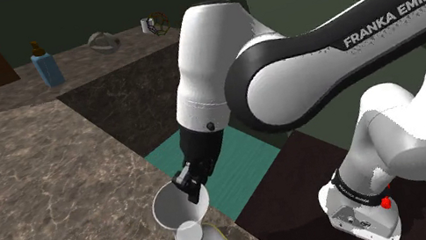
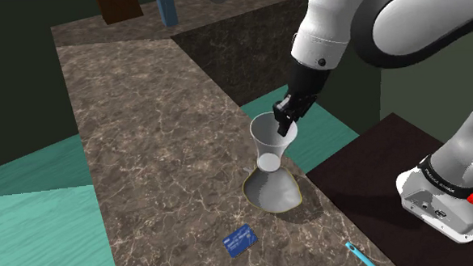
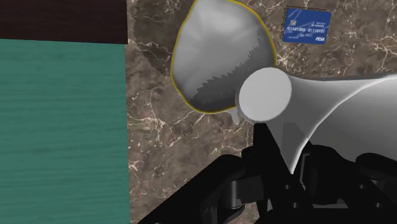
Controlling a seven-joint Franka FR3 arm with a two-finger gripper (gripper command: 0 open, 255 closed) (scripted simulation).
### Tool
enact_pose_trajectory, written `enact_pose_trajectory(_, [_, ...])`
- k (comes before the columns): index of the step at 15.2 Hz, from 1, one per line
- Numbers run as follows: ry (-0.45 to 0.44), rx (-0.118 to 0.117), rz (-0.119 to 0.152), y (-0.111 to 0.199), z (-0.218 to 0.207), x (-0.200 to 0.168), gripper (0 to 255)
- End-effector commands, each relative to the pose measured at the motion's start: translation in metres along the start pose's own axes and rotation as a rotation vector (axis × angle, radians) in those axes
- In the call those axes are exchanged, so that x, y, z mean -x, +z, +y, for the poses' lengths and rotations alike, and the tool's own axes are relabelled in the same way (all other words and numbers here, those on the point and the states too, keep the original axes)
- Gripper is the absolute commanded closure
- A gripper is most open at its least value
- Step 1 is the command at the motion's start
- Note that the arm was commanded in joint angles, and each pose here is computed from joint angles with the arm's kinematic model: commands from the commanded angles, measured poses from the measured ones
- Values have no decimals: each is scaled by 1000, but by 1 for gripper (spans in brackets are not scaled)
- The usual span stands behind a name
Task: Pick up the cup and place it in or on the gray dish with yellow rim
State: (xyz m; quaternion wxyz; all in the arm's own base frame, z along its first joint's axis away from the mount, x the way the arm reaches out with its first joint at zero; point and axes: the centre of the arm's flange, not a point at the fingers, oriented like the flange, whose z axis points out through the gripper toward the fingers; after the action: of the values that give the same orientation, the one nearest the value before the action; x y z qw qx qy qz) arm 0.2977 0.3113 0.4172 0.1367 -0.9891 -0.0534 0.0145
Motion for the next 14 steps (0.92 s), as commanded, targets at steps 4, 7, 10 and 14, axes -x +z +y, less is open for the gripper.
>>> enact_pose_trajectory(4, [1,-1,1,13,7,19,255])
enact_pose_trajectory(7, [1,-1,1,28,11,19,255])
enact_pose_trajectory(10, [1,-1,1,43,15,19,255])
enact_pose_trajectory(14, [1,-1,1,63,21,18,255])
